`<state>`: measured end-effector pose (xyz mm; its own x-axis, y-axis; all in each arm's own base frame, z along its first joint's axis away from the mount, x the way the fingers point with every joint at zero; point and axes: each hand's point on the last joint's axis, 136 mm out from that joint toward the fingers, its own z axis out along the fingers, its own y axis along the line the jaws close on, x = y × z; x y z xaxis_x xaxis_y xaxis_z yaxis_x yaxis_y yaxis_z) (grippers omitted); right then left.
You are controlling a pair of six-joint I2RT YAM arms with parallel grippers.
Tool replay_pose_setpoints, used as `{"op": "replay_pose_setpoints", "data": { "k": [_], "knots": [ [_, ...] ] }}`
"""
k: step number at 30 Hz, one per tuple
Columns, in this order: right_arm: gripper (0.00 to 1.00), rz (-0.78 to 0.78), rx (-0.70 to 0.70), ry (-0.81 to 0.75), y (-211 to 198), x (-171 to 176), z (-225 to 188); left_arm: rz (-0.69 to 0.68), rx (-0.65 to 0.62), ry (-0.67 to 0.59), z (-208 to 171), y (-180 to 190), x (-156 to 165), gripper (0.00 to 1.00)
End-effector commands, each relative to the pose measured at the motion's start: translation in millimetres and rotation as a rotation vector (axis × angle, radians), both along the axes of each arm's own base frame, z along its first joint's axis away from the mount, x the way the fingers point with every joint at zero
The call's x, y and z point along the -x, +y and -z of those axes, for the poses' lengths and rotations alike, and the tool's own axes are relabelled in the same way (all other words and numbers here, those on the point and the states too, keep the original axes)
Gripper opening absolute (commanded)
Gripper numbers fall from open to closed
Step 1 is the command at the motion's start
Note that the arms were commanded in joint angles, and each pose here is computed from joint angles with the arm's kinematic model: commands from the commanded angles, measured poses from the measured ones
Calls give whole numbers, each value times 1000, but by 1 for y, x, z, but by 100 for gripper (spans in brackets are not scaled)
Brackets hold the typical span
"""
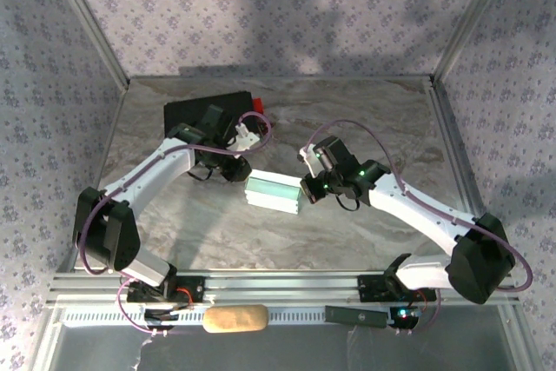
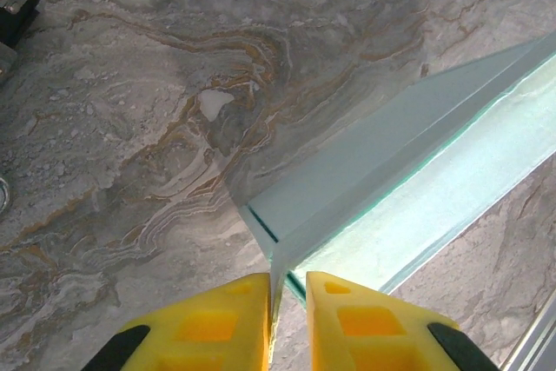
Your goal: Fold the paper box
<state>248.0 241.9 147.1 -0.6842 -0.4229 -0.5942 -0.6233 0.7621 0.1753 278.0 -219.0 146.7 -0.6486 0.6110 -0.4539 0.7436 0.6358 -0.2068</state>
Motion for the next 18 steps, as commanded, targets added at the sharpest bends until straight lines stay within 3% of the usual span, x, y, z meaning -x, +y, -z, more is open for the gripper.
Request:
{"op": "replay_pose_setpoints", "data": {
  "k": [1, 7, 14, 18],
  "knots": [
    [0, 44, -2, -7, 1, -7, -7, -18, -14, 0, 0, 3, 5, 20],
    [0, 62, -7, -7, 3, -10, -6, -45, -43, -2, 8, 6, 7, 19],
    [0, 110, -25, 11, 7, -12, -6, -137, -39, -7, 4, 5, 2, 0],
    [0, 195, -36, 9, 13, -14, -6, -187, -31, -16, 2, -6, 3, 0]
  ]
}}
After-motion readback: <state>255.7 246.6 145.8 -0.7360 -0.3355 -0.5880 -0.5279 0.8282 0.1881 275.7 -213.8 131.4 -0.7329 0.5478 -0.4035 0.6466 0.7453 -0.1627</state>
